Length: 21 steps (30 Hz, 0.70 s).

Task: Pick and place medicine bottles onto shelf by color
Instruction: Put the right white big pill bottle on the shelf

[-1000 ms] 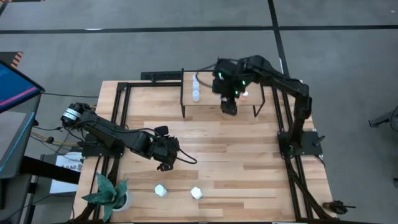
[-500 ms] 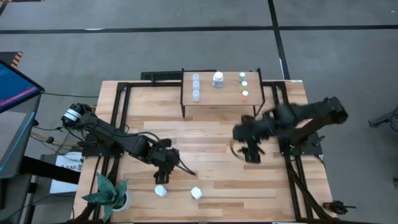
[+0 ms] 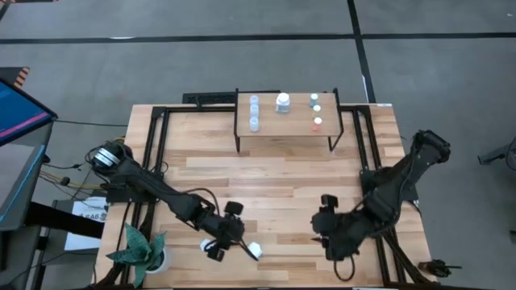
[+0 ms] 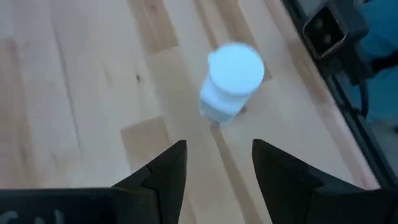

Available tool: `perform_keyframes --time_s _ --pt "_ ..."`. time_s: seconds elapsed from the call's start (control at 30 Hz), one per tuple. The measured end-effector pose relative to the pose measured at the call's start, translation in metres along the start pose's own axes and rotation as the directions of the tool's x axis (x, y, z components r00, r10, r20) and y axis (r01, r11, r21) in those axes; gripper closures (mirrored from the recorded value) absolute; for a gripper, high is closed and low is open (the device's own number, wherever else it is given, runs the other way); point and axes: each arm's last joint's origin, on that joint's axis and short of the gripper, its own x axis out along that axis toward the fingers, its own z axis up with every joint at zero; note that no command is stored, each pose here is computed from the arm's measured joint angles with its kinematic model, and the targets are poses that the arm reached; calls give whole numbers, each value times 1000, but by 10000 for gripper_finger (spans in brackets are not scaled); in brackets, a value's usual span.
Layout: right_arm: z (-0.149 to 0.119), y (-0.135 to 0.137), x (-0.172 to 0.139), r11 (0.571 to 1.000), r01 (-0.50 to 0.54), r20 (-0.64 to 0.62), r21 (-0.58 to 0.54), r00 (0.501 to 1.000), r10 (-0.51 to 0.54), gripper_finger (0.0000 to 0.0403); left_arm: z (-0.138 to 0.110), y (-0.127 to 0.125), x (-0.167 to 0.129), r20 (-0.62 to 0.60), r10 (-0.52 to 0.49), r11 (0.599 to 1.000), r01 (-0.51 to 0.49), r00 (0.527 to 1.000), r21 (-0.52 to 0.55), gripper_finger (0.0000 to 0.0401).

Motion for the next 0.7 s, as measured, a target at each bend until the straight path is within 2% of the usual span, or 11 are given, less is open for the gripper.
perform_keyframes --time_s 0.17,0.33,0.6,0.7 --pt "-12 17 5 1000 11 14 29 1000 -12 147 -7 -2 25 -58 -39 998 41 998 38 232" --pt "-16 23 9 998 23 6 54 1000 -24 147 -8 -4 45 -56 -75 994 79 996 73 232" --pt "-9 26 29 995 34 20 92 999 -36 147 -5 -4 47 -17 -49 996 50 999 74 211" --pt "-11 27 44 995 52 -28 80 998 -50 147 -3 -6 52 11 -54 996 53 998 78 193"
